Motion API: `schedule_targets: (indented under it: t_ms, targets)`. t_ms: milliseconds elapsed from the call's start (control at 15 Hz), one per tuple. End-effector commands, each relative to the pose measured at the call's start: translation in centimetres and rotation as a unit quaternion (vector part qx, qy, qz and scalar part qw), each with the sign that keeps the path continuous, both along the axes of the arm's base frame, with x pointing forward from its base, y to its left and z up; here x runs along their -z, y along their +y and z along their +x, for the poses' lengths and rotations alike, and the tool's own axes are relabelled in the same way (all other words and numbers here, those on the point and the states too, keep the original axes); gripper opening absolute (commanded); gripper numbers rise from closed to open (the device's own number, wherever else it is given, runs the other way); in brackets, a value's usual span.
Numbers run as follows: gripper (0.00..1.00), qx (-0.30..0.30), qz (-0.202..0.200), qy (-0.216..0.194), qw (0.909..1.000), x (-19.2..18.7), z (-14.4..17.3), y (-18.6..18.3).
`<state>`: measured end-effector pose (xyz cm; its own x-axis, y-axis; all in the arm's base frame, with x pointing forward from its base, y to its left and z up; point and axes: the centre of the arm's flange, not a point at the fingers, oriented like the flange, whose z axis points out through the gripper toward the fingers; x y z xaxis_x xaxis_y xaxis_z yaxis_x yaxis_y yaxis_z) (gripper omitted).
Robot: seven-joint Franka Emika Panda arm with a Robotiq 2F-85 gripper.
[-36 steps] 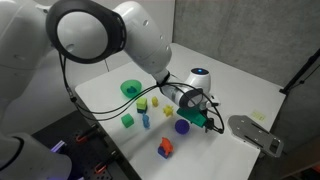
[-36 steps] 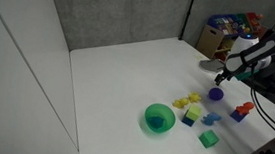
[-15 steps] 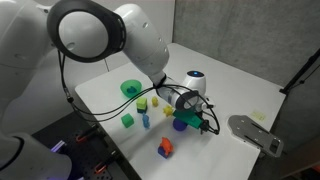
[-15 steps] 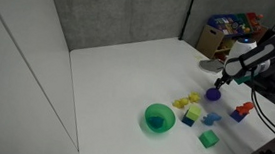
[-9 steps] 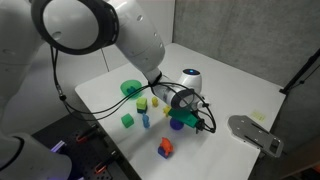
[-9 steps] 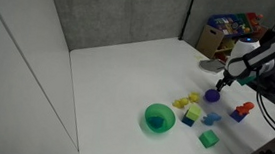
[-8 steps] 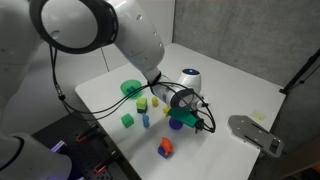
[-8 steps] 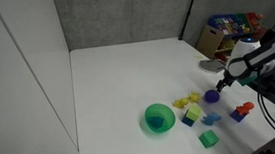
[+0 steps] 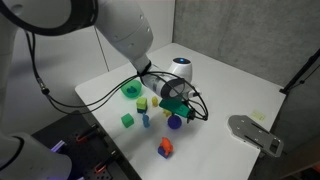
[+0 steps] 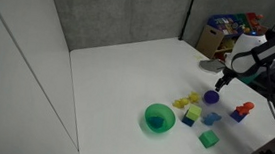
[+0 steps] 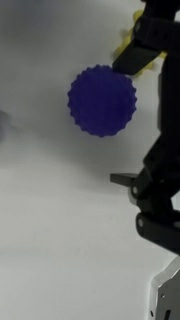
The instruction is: Push the ball closer to the blocks
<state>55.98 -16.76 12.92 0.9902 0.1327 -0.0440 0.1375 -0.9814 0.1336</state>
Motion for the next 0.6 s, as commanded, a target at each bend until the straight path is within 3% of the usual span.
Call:
schedule_targets:
  t_ms: [0, 533]
  targets:
    - [1.00, -0.017, 0.009, -0.016, 0.9997, -4.2, -1.0, 0.7]
    - [1.00, 0.008, -0.026, -0.057, 0.9980, -4.0, 1.6, -1.7]
